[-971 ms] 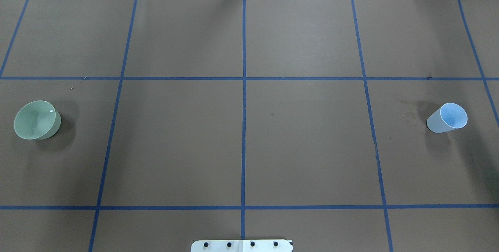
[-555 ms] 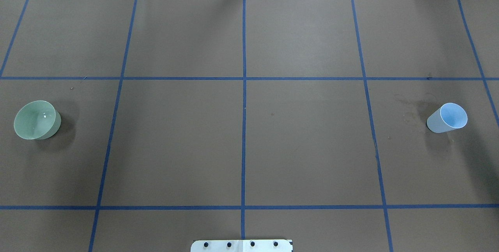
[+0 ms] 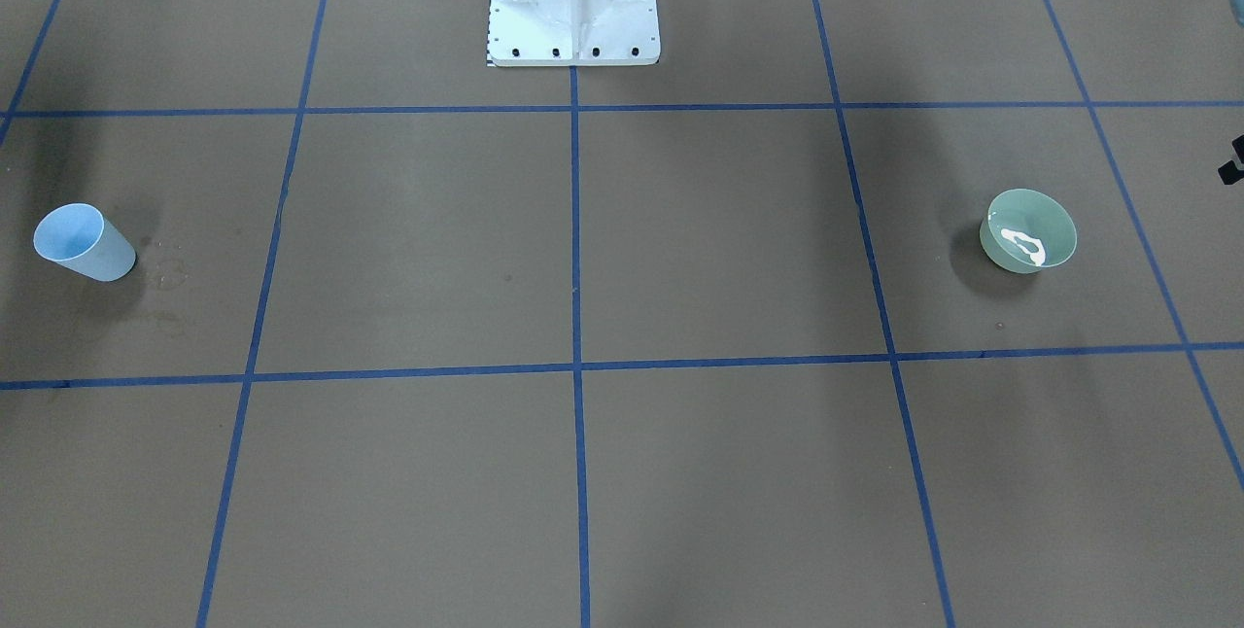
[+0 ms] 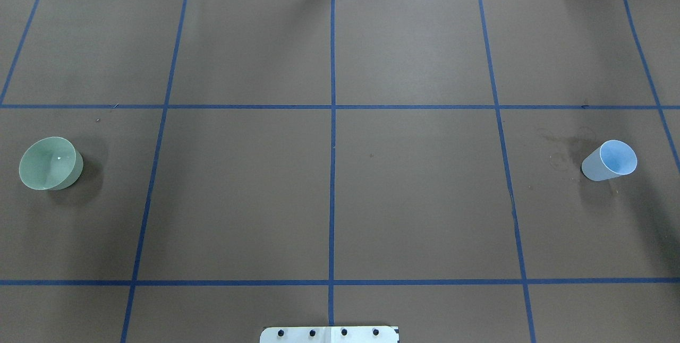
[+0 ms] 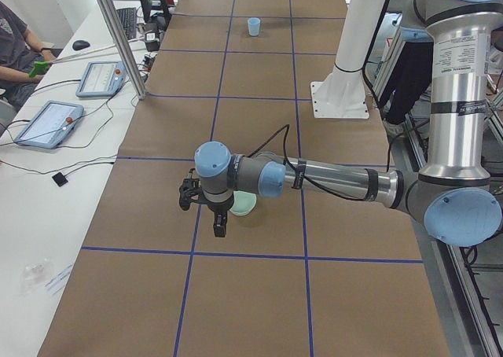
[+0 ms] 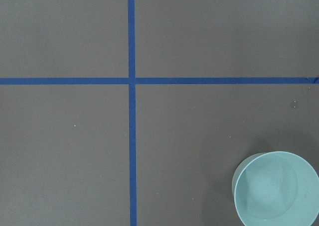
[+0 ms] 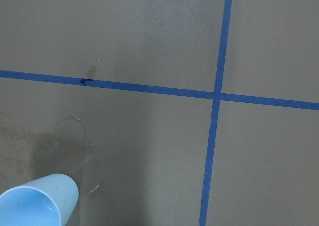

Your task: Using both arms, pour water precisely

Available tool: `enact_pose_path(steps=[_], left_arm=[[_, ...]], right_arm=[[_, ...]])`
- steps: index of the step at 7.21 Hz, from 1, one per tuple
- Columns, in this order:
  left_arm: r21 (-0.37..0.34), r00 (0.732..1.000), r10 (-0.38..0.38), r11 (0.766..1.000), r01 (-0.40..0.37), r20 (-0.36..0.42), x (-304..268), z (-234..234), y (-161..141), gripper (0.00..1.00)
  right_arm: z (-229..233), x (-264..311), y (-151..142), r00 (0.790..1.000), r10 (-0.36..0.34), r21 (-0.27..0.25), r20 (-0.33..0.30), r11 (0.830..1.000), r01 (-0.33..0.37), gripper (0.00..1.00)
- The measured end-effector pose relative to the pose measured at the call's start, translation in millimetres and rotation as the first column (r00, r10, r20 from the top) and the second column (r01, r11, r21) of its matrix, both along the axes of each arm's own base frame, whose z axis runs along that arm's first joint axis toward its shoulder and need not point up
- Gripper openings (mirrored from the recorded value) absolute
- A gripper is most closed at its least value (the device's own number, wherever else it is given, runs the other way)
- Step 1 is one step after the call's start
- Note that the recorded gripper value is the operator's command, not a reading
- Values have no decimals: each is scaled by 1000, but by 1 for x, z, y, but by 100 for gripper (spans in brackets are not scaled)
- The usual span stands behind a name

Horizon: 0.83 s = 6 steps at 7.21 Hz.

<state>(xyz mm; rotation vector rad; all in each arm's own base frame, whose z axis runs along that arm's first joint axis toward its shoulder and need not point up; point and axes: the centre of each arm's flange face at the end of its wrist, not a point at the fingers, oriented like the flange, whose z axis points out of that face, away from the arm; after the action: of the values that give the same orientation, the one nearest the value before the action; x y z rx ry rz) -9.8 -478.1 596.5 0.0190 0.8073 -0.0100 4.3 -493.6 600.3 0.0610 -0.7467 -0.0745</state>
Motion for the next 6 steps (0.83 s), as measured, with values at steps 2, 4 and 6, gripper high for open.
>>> enact_pose_path(steps=[2, 4, 6], left_arm=[[-42, 1000, -13, 999, 13, -1, -3, 20, -4, 100], [-69, 999, -37, 997, 36, -7, -15, 34, -5, 100], [-82, 998, -40, 996, 36, -44, -17, 49, 3, 100]], right_arm=[[-13, 1, 4, 1000, -3, 35, -3, 999, 3, 99], [-10, 2, 8, 1000, -3, 26, -2, 1000, 3, 99], [0, 3, 11, 1000, 13, -9, -4, 1000, -13, 99]])
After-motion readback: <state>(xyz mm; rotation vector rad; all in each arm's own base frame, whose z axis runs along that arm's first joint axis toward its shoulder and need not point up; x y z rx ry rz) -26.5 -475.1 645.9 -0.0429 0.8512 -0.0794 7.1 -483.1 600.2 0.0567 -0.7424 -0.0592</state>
